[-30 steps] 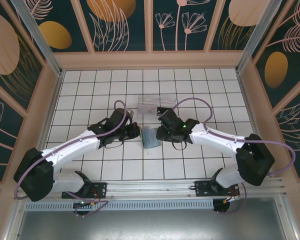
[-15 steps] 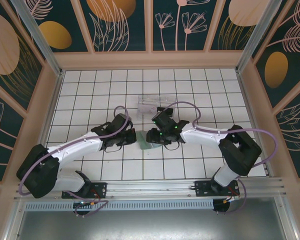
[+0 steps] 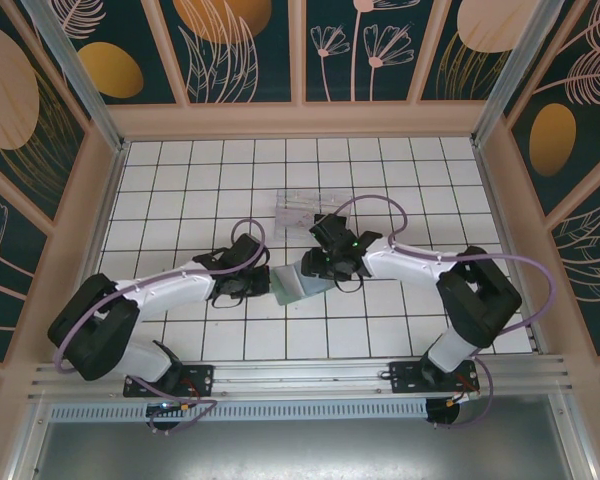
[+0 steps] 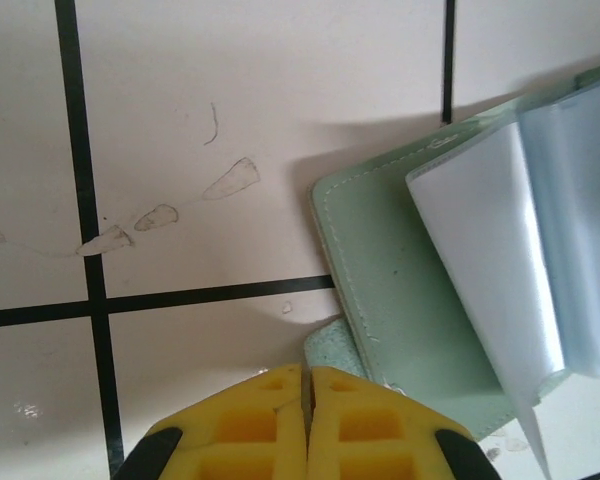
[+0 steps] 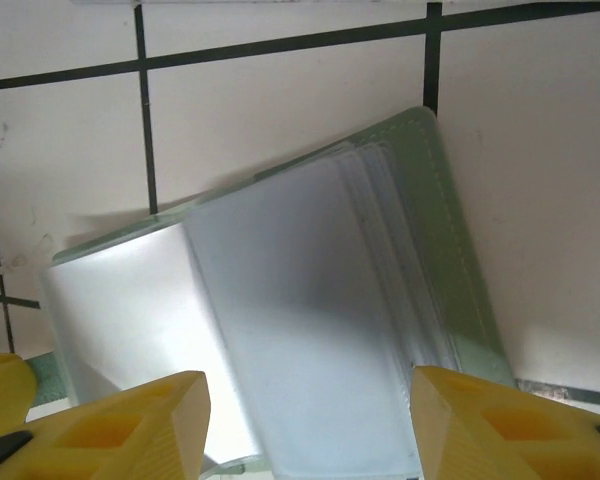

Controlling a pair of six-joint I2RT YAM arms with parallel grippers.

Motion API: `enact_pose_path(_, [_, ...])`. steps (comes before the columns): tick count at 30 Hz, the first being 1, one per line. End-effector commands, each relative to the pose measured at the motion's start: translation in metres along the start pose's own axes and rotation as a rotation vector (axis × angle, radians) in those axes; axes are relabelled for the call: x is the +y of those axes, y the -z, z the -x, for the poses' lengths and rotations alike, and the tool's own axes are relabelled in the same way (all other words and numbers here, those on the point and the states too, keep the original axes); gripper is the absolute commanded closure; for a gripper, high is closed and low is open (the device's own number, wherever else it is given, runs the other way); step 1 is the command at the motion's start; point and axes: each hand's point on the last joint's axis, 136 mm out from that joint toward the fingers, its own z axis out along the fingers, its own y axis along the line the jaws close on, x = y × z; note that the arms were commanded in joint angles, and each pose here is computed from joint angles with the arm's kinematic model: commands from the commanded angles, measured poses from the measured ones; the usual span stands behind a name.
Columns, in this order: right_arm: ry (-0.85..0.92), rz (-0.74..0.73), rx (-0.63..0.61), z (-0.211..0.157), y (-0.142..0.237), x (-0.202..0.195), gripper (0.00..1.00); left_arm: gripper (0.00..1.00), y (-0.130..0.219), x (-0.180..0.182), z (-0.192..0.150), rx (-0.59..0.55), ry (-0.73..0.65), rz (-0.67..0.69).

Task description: Take the credit cards out of the card holder

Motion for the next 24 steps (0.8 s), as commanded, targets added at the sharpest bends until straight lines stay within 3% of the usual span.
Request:
enact_pose_path(1, [0.043, -0.047, 0.009, 0.003, -0.006, -0.005, 0.44, 1.0, -0.008, 0.012, -0.006, 0.025, -0.035, 0.056])
enact_pose_path(12, [0.073, -0.051, 0.062, -0.004, -0.021, -0.003, 0.43, 1.0, -0.01, 0.007, -0.003, 0.028, -0.045, 0.043])
enact_pose_path(24, [0.087, 0.24, 0.109, -0.013, -0.007, 0.063, 0.44, 1.0, -0.011, 0.004, -0.004, 0.031, -0.044, 0.028])
